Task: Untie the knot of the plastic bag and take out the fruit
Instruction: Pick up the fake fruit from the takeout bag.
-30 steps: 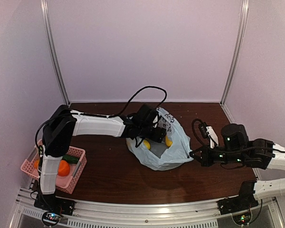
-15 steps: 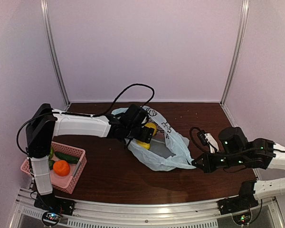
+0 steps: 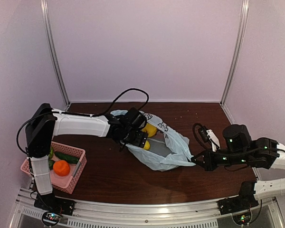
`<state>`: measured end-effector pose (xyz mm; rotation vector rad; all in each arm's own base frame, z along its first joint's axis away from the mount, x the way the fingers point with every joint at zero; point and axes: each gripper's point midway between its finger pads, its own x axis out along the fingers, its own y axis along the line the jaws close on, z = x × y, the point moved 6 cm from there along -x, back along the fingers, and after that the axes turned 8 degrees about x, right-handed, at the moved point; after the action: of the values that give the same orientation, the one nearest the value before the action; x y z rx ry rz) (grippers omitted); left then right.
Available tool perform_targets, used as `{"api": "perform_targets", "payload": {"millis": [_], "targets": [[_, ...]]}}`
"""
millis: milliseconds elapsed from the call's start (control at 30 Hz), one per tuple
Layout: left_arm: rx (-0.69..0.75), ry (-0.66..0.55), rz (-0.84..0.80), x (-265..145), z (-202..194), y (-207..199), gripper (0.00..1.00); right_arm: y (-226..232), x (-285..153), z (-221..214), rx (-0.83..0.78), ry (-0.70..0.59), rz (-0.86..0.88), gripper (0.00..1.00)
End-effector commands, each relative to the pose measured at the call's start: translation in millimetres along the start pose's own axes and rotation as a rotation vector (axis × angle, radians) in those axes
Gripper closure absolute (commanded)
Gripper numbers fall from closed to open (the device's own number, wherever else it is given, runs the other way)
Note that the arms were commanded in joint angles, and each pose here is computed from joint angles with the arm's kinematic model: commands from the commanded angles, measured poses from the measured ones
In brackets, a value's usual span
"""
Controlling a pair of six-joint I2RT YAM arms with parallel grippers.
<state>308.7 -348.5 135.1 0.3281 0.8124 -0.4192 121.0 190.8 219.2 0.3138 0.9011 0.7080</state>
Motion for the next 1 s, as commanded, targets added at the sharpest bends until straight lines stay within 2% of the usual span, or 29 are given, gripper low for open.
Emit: {"api": "perform_targets", "payload": {"millis": [0,133,367,533,767,867,967], "targets": [[-0.007,0.05,0.104,1.1,-15.6,20.5,0.08,9.6,-2.2,7.0,-0.035,-0.024,0.027,1.0],[-0.021,0.062,0.142,4.9,-20.0,30.5,0.06,12.5,-2.4,9.0,-0.04,-0.033,0.037,1.0],[0.004,-0.009,-0.009,22.1,-12.1,8.8,0.04,16.9,1.1,13.0,-0.045,-0.05,0.052,1.0],[0.02,-0.039,-0.044,34.8,-3.9,-1.1,0.03,20.0,4.5,13.8,-0.044,-0.054,0.064,1.0],[0.073,0.007,0.001,57.2,-7.3,-3.1,0.03,21.3,5.7,15.3,-0.039,-0.068,0.07,1.0],[0.072,0.037,0.036,62.9,-13.2,0.2,0.1,21.8,6.1,16.2,-0.037,-0.074,0.07,1.0],[0.063,0.042,0.072,60.1,-14.4,5.8,0.25,21.5,4.2,18.9,-0.032,-0.091,0.063,1.0]]}}
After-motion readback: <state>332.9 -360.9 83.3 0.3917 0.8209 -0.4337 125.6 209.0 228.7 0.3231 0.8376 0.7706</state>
